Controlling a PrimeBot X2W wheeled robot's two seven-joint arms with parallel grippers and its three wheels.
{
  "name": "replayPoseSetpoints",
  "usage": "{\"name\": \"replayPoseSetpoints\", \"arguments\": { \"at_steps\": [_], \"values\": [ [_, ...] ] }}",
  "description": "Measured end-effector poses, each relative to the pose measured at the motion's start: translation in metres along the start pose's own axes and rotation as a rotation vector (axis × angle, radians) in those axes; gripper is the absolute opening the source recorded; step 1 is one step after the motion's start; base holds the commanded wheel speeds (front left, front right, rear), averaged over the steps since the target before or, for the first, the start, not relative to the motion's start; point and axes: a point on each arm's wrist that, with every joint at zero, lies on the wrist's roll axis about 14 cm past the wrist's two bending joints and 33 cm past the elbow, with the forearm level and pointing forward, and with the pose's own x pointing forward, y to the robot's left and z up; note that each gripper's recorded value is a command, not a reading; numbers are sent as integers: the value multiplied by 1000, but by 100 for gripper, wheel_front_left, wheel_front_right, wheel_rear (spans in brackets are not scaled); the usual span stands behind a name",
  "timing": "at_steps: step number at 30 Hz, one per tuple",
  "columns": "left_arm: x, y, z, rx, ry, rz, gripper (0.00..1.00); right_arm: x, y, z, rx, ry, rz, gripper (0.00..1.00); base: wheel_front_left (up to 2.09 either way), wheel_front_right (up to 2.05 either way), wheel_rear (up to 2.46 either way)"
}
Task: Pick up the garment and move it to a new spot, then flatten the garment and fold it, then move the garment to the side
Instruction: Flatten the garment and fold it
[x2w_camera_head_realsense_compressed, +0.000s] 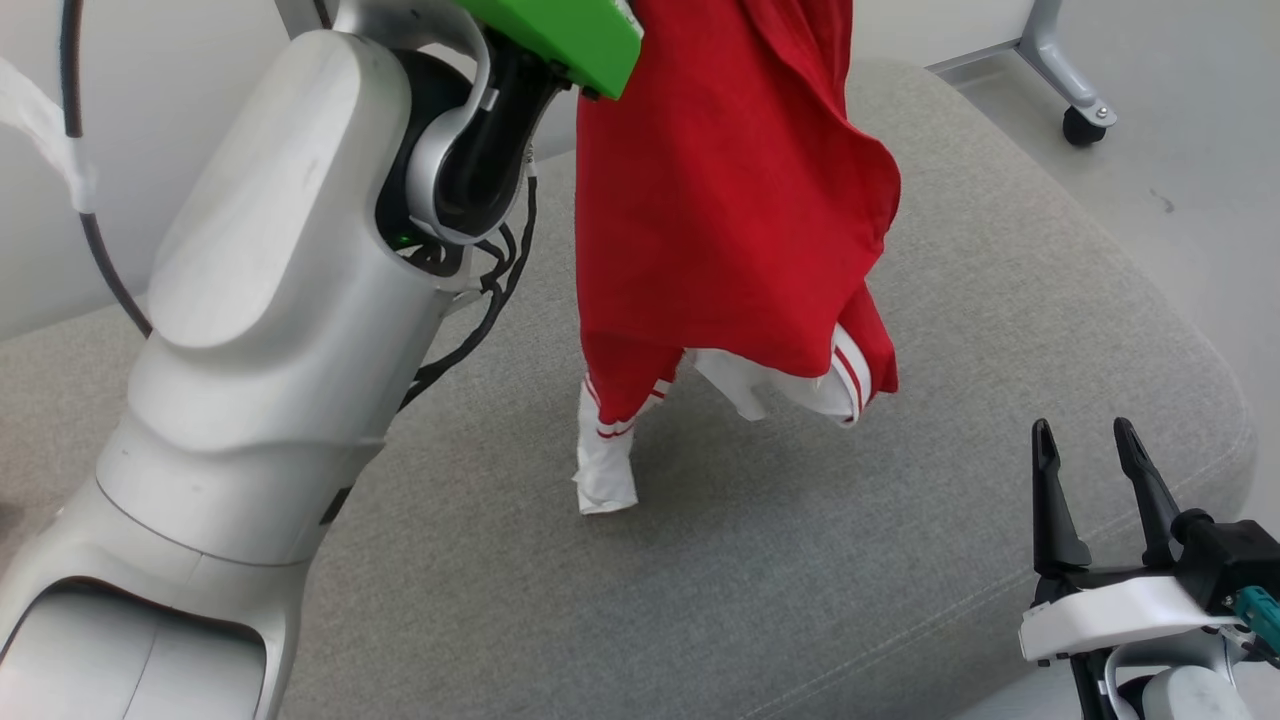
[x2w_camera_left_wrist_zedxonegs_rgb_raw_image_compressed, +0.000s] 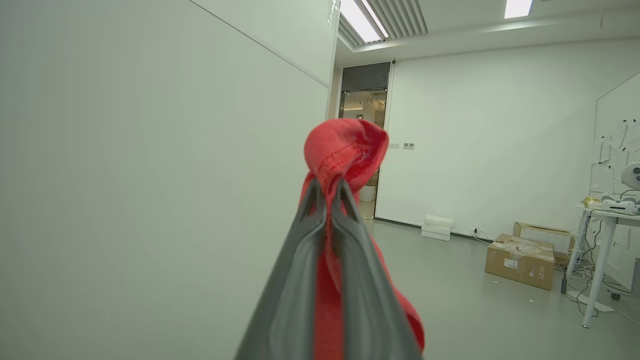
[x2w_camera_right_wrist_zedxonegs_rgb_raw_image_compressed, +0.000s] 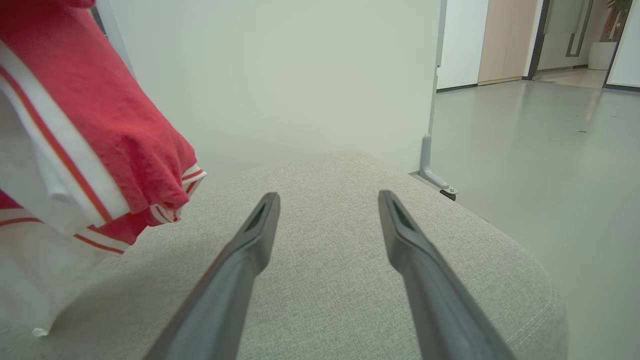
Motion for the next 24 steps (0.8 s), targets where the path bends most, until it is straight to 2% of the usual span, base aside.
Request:
{"name": "replayPoseSetpoints", "arguments": {
  "at_steps": [4, 7, 13, 17, 18, 19, 20, 21, 24],
  "values": [
    [-9, 22, -23, -4, 76, 78, 0, -2, -2, -3, 8, 8, -6, 100, 0, 0, 0],
    [-39, 62, -61, -18, 200, 201, 0, -1, 1, -5, 11, 16, 0, 100, 0, 0, 0],
    [-156, 162, -127, -15, 441, 561, 0, 4, 14, -10, 13, 29, 42, 100, 0, 0, 0],
    [-234, 200, -152, -13, 556, 741, 0, 9, 23, -11, 7, 31, 68, 100, 0, 0, 0],
    [-249, 204, -156, -19, 565, 775, 4, 10, 25, -12, 5, 32, 76, 100, 0, 0, 0],
    [-261, 208, -159, -26, 566, 804, 44, 11, 28, -13, 2, 34, 84, 100, 0, 0, 0],
    [-272, 212, -160, -27, 565, 829, 75, 13, 31, -14, -1, 37, 93, 100, 0, 0, 0],
    [-282, 216, -161, -32, 562, 858, 100, 14, 34, -15, -1, 39, 101, 100, 0, 0, 0],
    [-312, 223, -167, -28, 577, 925, 100, 18, 41, -16, -5, 42, 124, 100, 0, 0, 0]
  ]
}}
